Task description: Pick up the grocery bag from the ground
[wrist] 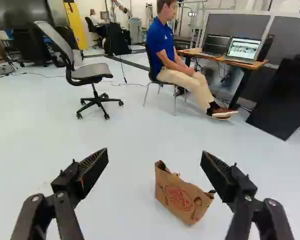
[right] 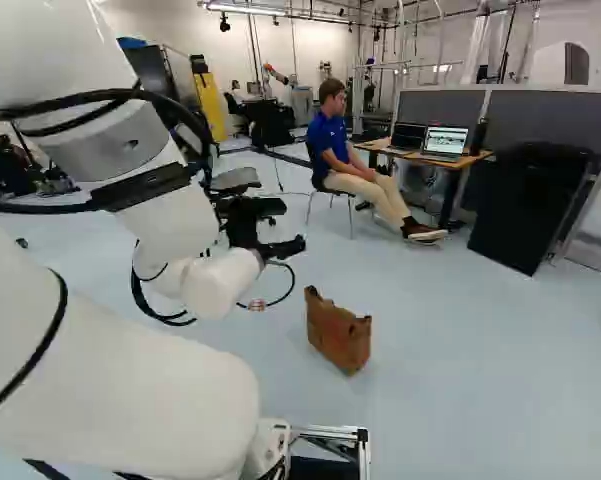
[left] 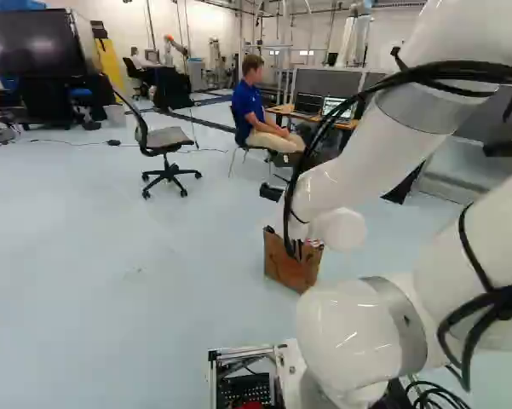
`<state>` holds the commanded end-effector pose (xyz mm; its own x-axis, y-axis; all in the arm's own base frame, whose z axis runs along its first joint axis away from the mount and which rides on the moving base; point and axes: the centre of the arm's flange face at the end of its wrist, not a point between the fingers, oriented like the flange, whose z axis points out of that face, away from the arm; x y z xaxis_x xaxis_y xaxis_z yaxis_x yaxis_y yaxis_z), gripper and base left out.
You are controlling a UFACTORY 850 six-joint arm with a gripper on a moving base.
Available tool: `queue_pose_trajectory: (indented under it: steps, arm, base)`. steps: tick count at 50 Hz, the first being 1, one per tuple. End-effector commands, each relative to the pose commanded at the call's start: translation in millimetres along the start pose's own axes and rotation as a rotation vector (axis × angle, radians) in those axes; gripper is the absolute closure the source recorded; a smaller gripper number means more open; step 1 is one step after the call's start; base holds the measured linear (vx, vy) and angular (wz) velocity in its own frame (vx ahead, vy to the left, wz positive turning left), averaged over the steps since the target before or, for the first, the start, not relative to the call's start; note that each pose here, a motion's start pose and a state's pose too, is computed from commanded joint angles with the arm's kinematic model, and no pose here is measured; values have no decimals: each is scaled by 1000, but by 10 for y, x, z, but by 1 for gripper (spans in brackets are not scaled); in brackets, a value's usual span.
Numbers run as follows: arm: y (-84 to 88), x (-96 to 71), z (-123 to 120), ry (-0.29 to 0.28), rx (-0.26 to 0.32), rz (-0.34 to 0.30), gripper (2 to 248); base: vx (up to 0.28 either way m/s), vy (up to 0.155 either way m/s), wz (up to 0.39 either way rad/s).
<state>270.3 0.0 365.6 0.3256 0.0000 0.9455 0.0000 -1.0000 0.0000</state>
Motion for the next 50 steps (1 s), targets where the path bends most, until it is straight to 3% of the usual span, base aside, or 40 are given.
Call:
queue_pose_trajectory:
  steps: [50]
  arm:
    - [370, 588, 1516, -11, -81, 28, 3]
  base:
    - [0, 0, -1]
